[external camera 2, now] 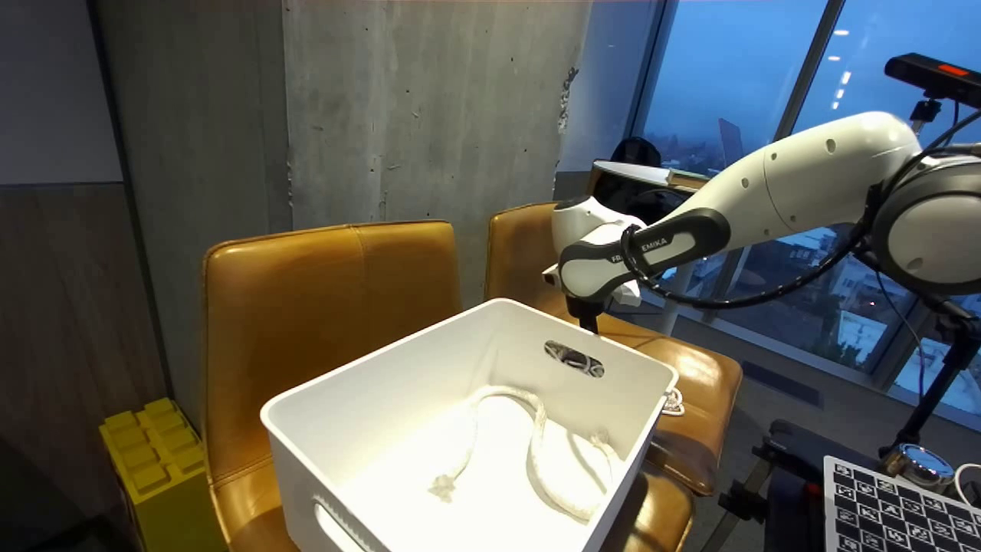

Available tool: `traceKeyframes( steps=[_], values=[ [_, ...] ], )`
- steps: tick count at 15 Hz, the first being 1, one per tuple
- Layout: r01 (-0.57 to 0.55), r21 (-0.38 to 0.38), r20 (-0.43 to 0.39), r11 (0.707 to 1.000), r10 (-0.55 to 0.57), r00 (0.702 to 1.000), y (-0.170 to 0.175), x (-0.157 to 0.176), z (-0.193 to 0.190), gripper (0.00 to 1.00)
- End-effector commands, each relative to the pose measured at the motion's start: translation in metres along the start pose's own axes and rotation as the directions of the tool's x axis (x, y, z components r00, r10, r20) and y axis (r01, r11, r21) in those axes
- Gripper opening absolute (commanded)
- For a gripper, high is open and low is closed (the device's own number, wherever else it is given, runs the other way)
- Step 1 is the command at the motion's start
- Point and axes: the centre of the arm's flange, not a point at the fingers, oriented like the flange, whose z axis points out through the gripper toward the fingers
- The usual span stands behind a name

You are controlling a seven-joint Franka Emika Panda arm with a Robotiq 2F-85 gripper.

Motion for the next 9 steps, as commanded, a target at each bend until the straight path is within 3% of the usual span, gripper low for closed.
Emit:
traceKeyframes(
  steps=[1,5,9],
  values=[
    [0.005,-0.006,0.011,1.0,-0.005,1.0,-0.002,-0.002,-0.006,0.02],
    [-0.007,-0.027,-0.007,1.0,0.007,1.0,-0.034,-0.036,-0.066,0.02],
    [0.001,-0.032,-0.024,0.999,-0.002,1.0,-0.041,-0.041,-0.126,0.02]
  ],
)
